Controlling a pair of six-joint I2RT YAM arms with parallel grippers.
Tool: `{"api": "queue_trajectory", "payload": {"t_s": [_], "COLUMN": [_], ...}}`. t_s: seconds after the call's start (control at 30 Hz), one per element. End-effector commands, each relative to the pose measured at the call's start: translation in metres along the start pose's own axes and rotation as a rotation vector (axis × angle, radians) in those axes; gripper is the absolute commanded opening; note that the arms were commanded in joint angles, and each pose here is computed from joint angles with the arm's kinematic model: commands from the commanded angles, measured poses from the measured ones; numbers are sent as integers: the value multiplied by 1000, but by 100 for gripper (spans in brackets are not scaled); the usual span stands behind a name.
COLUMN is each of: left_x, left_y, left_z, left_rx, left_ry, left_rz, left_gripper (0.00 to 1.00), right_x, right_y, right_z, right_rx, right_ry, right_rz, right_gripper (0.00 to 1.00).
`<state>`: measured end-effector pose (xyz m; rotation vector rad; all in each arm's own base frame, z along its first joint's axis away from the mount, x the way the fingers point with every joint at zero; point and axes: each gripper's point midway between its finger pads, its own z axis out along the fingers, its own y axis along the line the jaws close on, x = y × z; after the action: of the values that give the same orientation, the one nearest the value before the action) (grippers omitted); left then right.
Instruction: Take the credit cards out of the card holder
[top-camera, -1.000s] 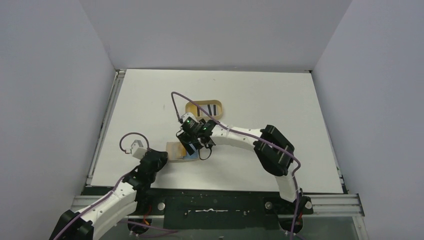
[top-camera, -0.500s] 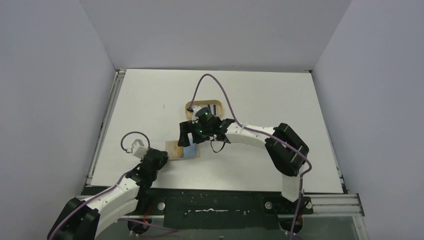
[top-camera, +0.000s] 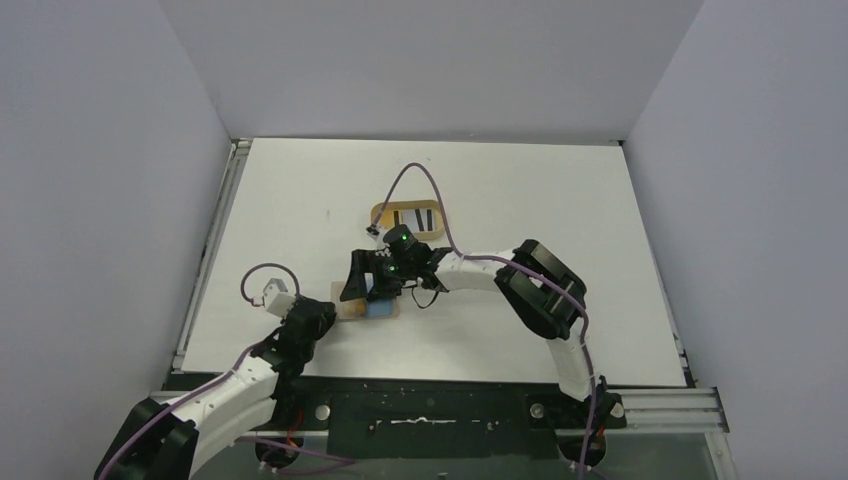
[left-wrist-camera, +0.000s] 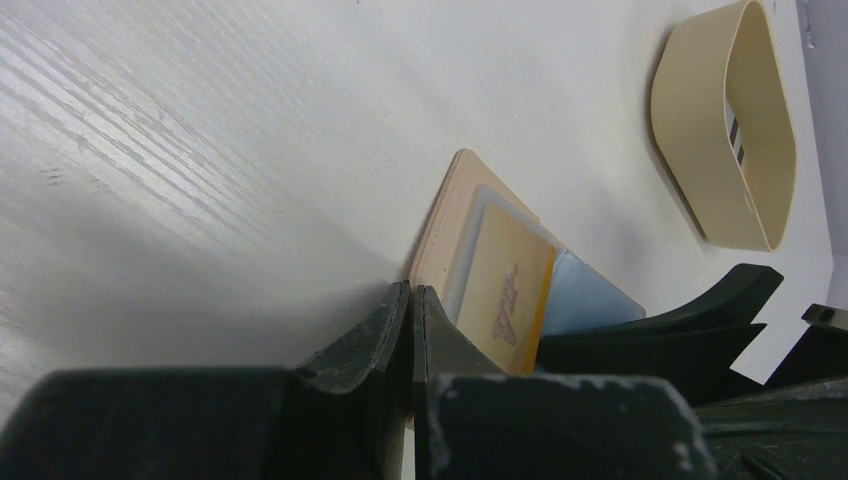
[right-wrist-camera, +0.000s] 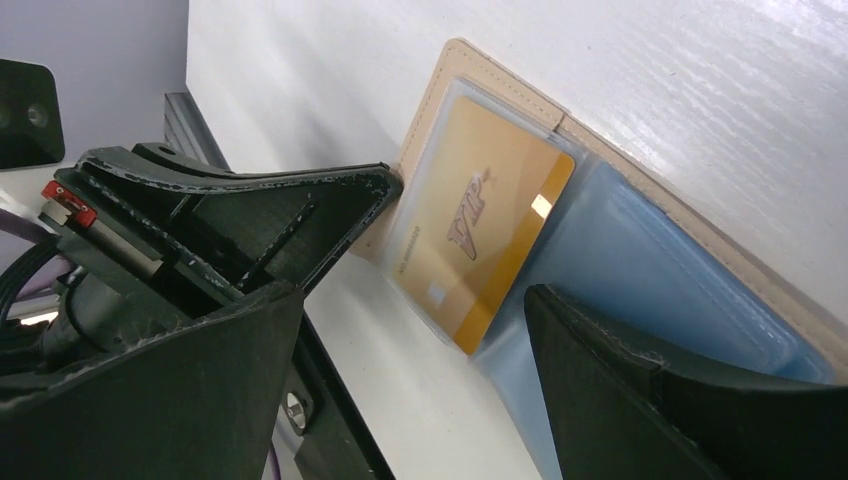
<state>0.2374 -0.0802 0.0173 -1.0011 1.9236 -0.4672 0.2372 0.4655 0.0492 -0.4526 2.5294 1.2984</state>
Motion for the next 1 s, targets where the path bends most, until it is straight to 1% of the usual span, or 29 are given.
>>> {"api": "queue_trajectory", "payload": {"t_s": [0.0, 0.17, 0.3, 0.4, 0.53, 0.73, 0.83, 0.9, 0.97], "left_x": [-5, -5, -4, -4, -4, -3, -3, -3, -3], "left_y": [3, 3, 3, 3, 3, 3, 4, 4, 4], "left_z": [0, 0, 1, 2, 2, 2, 2, 2, 2], "left_rx": [-16, -16, -15, -15, -15, -15, -15, -15, -17], "left_ry": [-23, -23, -21, -20, -20, -17, -17, -17, -17], "left_rz": [7, 6, 6, 4, 4, 2, 2, 2, 1], "left_gripper": [0, 0, 0, 0, 0, 0, 0, 0, 0], "right_x": [-18, -14, -15, -14, -18, -34, -40, -38, -34], "right_y": [13, 14, 29, 39, 56, 87, 96, 95, 86], "right_z": [4, 10, 16, 18, 17, 7, 3, 5, 11], "right_rx": [-32, -30, -57, -91, -189, -412, -495, -499, -464], "right_ry": [-53, -34, -21, -11, -21, -93, -119, -117, -107], "right_rz": [10, 17, 22, 55, 115, 202, 229, 240, 246], "right_gripper": [86, 86, 86, 86, 86, 86, 86, 85, 85]}}
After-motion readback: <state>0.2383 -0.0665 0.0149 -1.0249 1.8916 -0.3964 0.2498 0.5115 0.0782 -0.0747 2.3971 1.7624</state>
